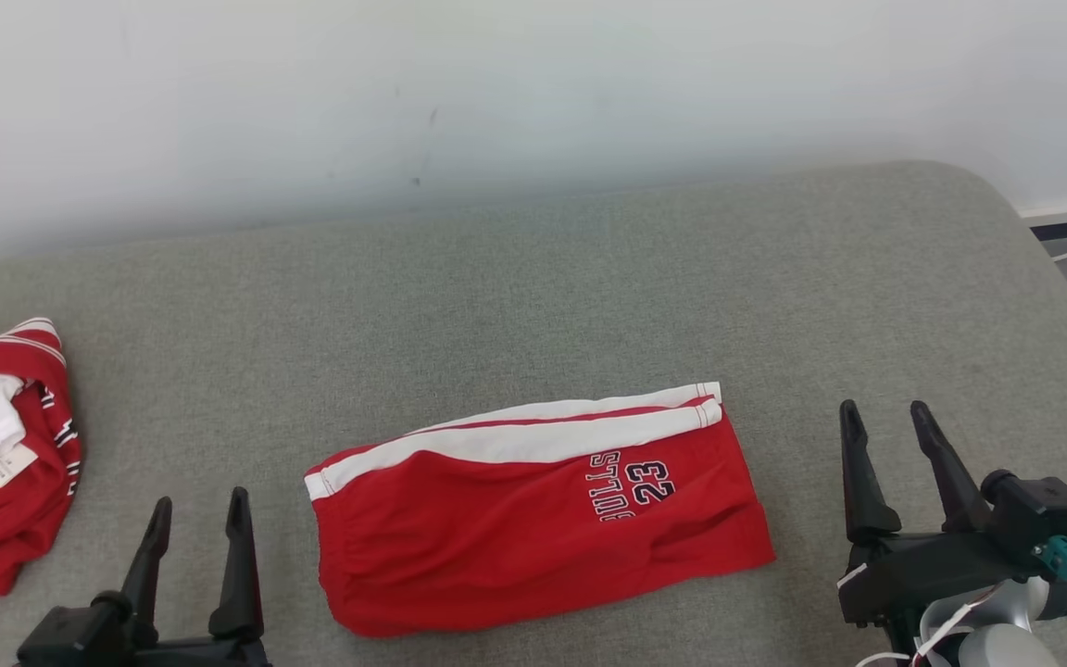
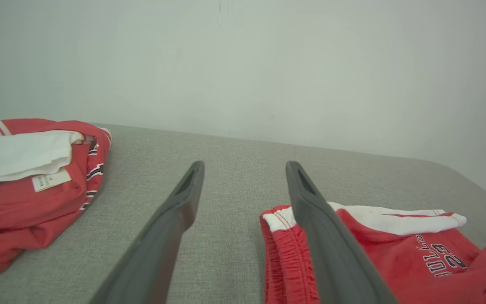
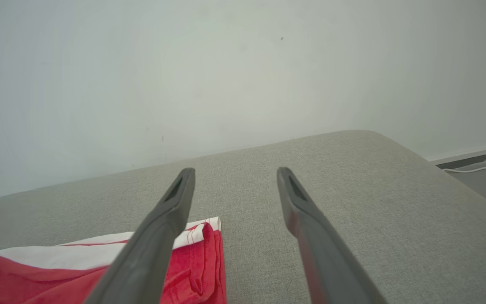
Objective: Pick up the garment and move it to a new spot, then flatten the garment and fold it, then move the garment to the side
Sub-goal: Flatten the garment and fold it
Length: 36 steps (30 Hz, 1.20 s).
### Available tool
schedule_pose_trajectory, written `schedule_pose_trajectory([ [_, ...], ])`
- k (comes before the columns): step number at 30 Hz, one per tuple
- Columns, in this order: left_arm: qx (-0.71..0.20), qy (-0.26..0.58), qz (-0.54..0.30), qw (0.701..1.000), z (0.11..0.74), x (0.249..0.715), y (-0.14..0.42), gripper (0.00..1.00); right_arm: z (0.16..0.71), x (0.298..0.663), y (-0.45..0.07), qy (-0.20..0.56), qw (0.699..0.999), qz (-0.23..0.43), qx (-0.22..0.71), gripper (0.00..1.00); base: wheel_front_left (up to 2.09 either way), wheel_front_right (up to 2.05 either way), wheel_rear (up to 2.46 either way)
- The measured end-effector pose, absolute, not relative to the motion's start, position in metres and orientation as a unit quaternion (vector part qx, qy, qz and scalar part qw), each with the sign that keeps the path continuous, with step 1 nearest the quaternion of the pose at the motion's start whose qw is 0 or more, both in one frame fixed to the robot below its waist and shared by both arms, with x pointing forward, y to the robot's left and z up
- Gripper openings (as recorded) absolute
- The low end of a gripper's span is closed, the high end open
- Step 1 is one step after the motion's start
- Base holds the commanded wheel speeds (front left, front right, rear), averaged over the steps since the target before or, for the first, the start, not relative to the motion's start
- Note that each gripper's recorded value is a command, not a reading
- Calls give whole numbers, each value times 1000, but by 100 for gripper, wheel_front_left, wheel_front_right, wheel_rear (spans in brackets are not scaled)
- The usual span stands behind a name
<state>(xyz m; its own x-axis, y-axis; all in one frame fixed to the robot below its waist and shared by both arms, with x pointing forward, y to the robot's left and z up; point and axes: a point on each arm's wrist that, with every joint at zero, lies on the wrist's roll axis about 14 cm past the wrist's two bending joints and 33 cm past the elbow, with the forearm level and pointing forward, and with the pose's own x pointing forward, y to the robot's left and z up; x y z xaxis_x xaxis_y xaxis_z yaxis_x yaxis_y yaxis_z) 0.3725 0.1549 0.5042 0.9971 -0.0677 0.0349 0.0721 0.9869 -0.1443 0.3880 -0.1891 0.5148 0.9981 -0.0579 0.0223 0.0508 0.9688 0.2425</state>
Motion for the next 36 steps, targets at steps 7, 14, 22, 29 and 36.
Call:
schedule_pose_trajectory([
  [7,-76,-17,-32,996,505,373,154,100,510,394,-188,-18,992,-29,122,100,0,0,0],
  [14,-69,-11,-42,997,501,371,145,100,507,399,-186,-16,992,-22,120,100,0,0,0],
  [22,-63,-10,-44,997,502,366,142,100,484,404,-173,71,991,10,117,100,0,0,0],
  [29,-64,-3,-44,997,501,361,140,100,469,417,-154,155,982,37,97,100,0,0,0],
  [36,-66,5,-39,997,499,355,143,100,435,415,-142,267,960,54,69,100,0,0,0],
])
